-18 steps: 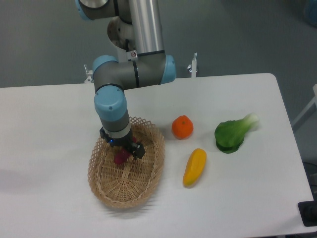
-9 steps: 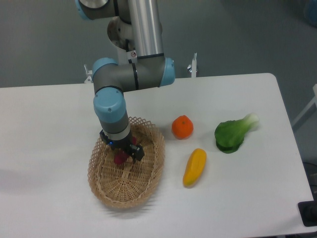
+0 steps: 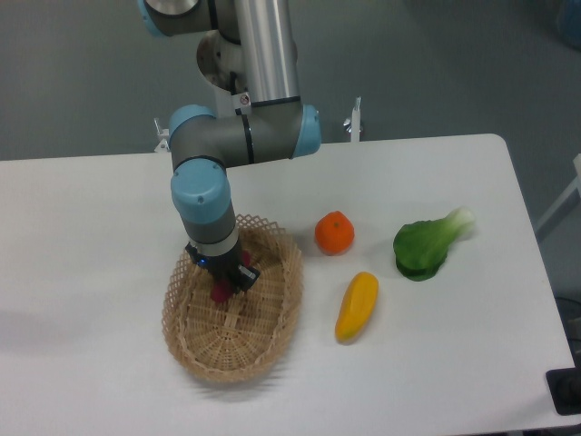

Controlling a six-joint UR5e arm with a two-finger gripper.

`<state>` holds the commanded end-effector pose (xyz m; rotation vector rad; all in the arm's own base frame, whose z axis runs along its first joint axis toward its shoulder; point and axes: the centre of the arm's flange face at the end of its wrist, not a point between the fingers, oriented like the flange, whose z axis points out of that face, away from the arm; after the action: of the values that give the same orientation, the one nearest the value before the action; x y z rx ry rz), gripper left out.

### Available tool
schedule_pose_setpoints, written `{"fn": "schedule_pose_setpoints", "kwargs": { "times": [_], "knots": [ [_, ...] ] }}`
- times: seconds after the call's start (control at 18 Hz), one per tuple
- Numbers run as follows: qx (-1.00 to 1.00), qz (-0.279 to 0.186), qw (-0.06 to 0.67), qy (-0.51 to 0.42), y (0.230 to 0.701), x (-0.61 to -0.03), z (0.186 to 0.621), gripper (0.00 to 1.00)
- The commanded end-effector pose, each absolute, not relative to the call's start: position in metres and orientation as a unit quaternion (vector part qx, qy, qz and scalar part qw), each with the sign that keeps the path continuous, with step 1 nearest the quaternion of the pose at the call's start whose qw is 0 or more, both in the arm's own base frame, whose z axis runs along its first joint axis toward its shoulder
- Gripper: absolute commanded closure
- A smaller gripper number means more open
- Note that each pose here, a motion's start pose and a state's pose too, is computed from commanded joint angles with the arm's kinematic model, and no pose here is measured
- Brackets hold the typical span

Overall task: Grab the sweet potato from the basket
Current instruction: 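Lower the gripper onto the sweet potato and close on it, then lift the sweet potato out of the basket and carry it beside the bok choy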

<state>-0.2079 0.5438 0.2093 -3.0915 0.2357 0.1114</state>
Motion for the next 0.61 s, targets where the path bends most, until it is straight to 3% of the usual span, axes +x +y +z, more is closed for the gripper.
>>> {"fn": "schedule_pose_setpoints", "kwargs": {
  "times": [0.33,0.61],
  "knots": [
    [-0.995,0.042,0.027,0.088,0.545,-0.21,0.22,0.72],
    [-0.99,0.073,0.059,0.106,0.55,-0.232,0.268,0.72]
  ]
}}
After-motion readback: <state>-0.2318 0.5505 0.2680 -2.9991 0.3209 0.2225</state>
